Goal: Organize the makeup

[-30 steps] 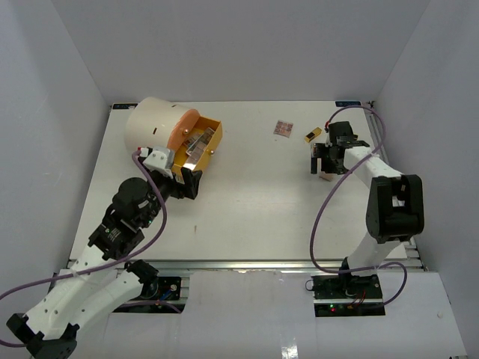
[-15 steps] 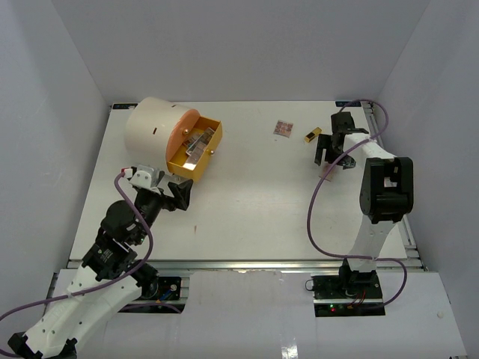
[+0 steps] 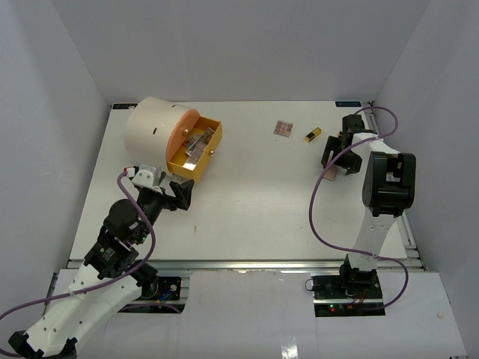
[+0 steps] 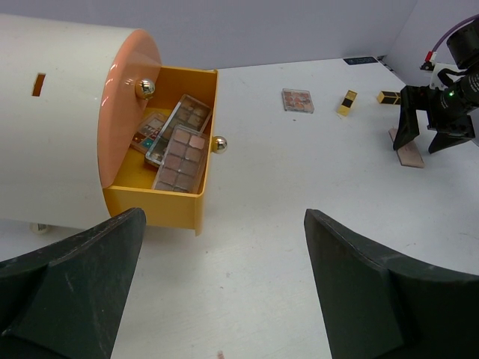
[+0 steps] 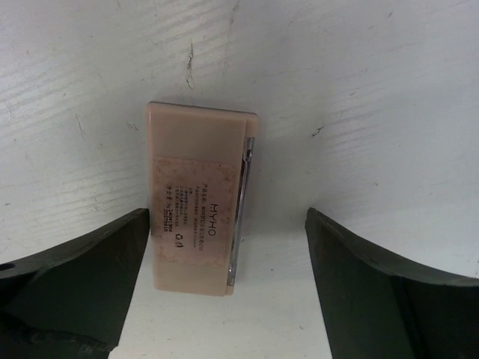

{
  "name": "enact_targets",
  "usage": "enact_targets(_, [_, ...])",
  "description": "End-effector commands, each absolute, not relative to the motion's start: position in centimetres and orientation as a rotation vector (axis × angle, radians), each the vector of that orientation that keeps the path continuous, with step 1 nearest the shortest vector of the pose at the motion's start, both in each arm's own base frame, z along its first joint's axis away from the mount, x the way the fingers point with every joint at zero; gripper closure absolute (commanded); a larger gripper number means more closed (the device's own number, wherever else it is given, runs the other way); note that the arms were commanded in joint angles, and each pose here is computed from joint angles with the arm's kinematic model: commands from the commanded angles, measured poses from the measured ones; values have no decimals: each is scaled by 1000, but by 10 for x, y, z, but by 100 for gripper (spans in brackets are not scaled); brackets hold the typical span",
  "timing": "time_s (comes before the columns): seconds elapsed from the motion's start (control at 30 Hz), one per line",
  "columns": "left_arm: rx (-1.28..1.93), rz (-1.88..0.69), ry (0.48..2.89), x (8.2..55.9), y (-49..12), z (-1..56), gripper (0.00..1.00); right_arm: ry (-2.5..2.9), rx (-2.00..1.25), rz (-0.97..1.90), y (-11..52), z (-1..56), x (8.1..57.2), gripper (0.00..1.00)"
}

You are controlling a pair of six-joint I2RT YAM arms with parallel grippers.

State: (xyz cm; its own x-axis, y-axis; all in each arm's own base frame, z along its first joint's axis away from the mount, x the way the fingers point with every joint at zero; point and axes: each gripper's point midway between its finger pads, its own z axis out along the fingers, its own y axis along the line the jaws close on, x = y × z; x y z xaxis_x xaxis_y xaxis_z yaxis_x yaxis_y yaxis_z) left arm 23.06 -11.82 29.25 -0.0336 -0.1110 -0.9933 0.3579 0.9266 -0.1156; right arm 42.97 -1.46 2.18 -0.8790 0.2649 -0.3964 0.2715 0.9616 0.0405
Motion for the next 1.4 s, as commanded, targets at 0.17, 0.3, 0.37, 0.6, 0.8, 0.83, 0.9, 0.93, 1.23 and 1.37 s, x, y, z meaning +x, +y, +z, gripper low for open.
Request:
enact_targets(0.17, [182, -380, 1561, 233, -117, 293, 2, 2703, 376, 29, -9, 11, 437, 46])
enact_targets(0.3, [182, -380, 1562, 233, -117, 293, 2, 2682, 324, 33, -8, 16, 437, 71])
enact_targets(0.37, [183, -381, 1561, 233, -117, 293, 2, 2660, 276, 11, -7, 23, 439, 83])
enact_targets(0.6, [177, -380, 1556, 233, -115, 295, 2, 2464, -74, -68, 32, 76, 449, 92])
enact_targets(0.8, [162, -370, 1546, 232, -111, 297, 2, 2095, -867, 46, 161, 152, 440, 92])
enact_targets(0.83, [157, -368, 1543, 232, -110, 298, 2, 2034, -964, 36, 177, 161, 436, 92])
enact_targets(0.9, [140, -358, 1534, 232, -106, 300, 2, 1915, -1156, 5, 209, 177, 430, 92])
enact_targets(0.93, [127, -350, 1526, 231, -103, 302, 2, 1823, -1261, -17, 230, 190, 426, 92])
enact_targets(1.23, [-8, -298, 1425, 221, -70, 320, 2, 1052, -1940, -219, 325, 256, 393, 92])
enact_targets(1.37, [-44, -279, 1399, 218, -60, 325, 2, 732, -2055, -359, 350, 274, 393, 92])
